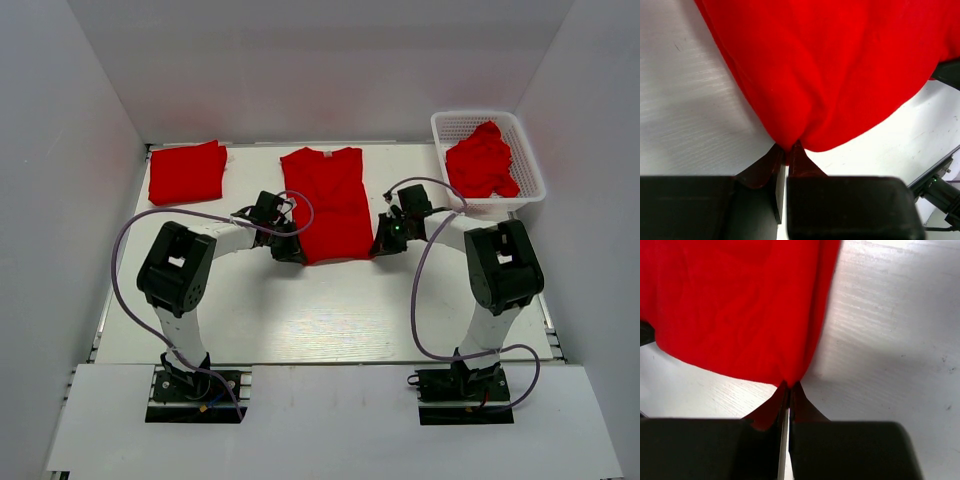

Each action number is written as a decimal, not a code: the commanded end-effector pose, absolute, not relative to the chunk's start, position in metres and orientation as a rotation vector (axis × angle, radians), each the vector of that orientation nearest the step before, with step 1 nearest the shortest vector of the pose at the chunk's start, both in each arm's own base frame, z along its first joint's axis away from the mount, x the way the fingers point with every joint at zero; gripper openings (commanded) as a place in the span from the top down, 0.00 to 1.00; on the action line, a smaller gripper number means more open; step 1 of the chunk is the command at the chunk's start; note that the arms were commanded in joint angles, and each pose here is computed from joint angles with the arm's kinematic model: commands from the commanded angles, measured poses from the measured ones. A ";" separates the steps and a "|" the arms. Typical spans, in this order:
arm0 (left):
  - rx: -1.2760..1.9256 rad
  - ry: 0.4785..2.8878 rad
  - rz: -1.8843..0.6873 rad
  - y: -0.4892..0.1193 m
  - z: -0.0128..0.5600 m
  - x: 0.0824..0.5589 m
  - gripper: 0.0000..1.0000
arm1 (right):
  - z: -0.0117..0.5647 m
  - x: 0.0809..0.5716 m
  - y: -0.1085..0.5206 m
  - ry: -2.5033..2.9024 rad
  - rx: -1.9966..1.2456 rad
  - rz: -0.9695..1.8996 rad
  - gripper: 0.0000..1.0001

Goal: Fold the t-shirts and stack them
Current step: Grab one side of the 2/3 rectangular tshirt with both arms, then fold the long partially folded tshirt into a neat square, then put the neatly folded tshirt into the corner of the board with the left arm

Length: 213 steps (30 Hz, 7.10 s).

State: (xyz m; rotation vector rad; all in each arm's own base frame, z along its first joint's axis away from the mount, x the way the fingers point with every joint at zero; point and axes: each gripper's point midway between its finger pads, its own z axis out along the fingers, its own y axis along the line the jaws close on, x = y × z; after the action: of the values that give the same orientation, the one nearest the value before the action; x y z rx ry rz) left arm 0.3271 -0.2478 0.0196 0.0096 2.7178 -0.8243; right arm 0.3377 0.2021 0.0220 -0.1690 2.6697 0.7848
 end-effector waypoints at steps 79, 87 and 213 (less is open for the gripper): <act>-0.048 2.208 -0.857 -0.218 0.144 0.610 0.00 | 0.138 0.607 0.192 2.094 -0.116 0.776 0.10; 0.021 2.234 -0.783 -0.209 0.157 0.583 0.00 | 0.177 0.578 0.189 2.091 -0.201 0.751 0.10; 0.178 2.156 0.346 0.176 0.195 0.608 0.01 | 0.266 0.371 0.091 1.911 -0.026 0.368 0.10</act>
State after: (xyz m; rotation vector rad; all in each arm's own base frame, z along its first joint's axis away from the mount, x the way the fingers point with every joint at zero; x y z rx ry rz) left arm 0.5993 0.1502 0.1552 0.3311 2.2357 0.2159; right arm 0.3656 0.0888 0.2447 -0.0194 1.9492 0.3565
